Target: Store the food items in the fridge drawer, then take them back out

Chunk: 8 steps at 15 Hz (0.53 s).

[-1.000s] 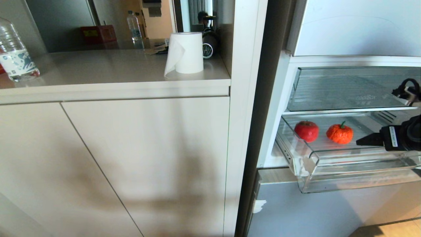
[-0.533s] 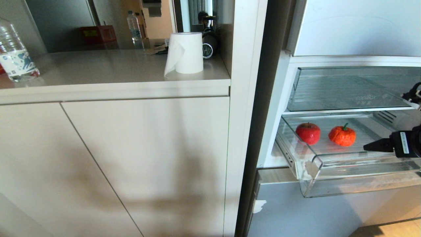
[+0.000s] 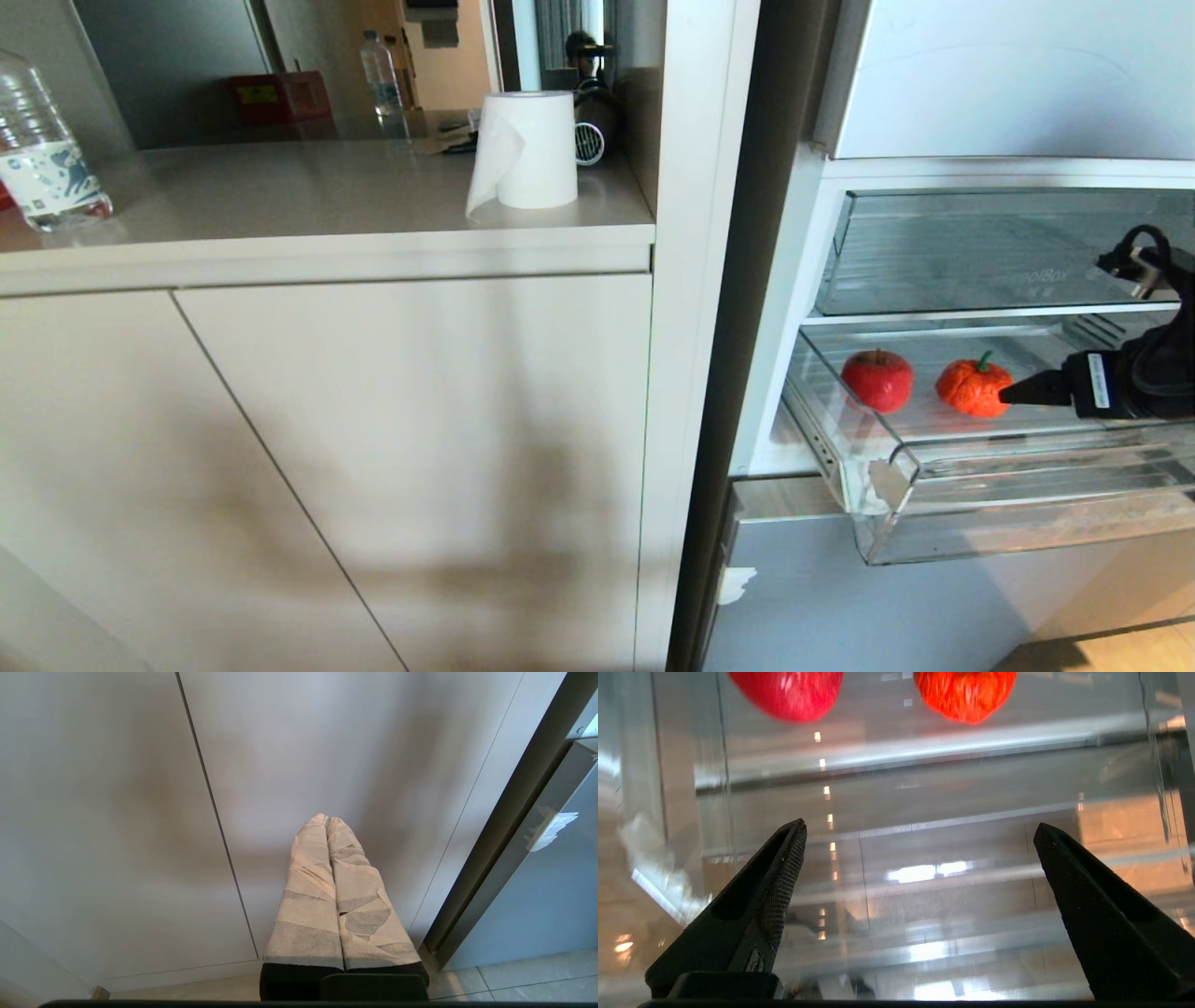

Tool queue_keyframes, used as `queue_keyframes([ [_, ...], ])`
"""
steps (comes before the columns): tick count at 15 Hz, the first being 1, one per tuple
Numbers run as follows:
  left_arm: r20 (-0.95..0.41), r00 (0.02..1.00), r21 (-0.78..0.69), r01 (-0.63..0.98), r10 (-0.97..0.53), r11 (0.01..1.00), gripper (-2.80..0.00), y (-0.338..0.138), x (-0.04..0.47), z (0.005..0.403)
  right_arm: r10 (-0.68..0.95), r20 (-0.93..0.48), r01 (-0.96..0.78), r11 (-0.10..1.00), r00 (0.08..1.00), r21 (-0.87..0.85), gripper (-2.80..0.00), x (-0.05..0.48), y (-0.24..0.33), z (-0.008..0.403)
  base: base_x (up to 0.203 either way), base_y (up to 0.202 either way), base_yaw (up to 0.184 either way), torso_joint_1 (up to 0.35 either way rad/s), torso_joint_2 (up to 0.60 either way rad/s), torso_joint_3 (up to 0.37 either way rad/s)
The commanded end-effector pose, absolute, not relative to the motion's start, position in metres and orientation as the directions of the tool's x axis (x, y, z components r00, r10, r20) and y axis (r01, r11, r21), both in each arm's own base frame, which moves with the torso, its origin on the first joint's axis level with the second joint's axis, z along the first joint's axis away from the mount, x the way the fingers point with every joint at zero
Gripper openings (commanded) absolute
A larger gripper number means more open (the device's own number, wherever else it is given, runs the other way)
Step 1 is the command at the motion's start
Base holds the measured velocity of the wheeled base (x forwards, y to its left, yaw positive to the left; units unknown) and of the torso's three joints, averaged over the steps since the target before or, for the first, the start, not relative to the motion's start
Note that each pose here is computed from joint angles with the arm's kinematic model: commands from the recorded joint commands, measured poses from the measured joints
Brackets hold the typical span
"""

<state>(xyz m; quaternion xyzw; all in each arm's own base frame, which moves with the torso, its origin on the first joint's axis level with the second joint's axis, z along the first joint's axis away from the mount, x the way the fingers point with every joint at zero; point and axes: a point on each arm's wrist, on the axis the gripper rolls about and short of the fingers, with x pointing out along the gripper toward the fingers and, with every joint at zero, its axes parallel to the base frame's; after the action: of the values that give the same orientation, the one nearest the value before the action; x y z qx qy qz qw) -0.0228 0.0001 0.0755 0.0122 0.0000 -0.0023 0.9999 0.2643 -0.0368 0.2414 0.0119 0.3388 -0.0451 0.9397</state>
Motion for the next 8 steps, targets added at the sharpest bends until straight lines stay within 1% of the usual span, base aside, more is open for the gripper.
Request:
queue_keyframes([
  [1, 0.000, 1.000, 0.025, 0.005, -0.005, 1.000, -2.80, 0.000, -0.023, 0.075, -0.073, -0.672, 0.093, 0.996, 0.737, -0.007, 0.00, 0.279, -0.039, 0.226, 0.000, 0.000, 0.000, 0.000, 0.00, 0.000],
  [4, -0.002, 1.000, 0.025, 0.005, -0.005, 1.000, -2.80, 0.000, -0.023, 0.076, -0.068, -0.673, 0.084, 0.996, 0.736, -0.009, 0.00, 0.273, -0.038, 0.226, 0.000, 0.000, 0.000, 0.000, 0.00, 0.000],
  [6, 0.000, 1.000, 0.025, 0.005, -0.005, 1.000, -2.80, 0.000, -0.023, 0.075, -0.050, -0.668, 0.070, 0.998, 0.742, 0.003, 0.00, 0.256, -0.035, 0.233, 0.000, 0.000, 0.000, 0.000, 0.00, 0.000],
  [8, -0.001, 1.000, 0.025, 0.005, -0.005, 1.000, -2.80, 0.000, -0.023, 0.075, -0.034, -0.697, 0.061, 0.998, 0.717, 0.014, 0.00, 0.235, -0.033, 0.239, 0.000, 0.000, 0.000, 0.000, 0.00, 0.000],
])
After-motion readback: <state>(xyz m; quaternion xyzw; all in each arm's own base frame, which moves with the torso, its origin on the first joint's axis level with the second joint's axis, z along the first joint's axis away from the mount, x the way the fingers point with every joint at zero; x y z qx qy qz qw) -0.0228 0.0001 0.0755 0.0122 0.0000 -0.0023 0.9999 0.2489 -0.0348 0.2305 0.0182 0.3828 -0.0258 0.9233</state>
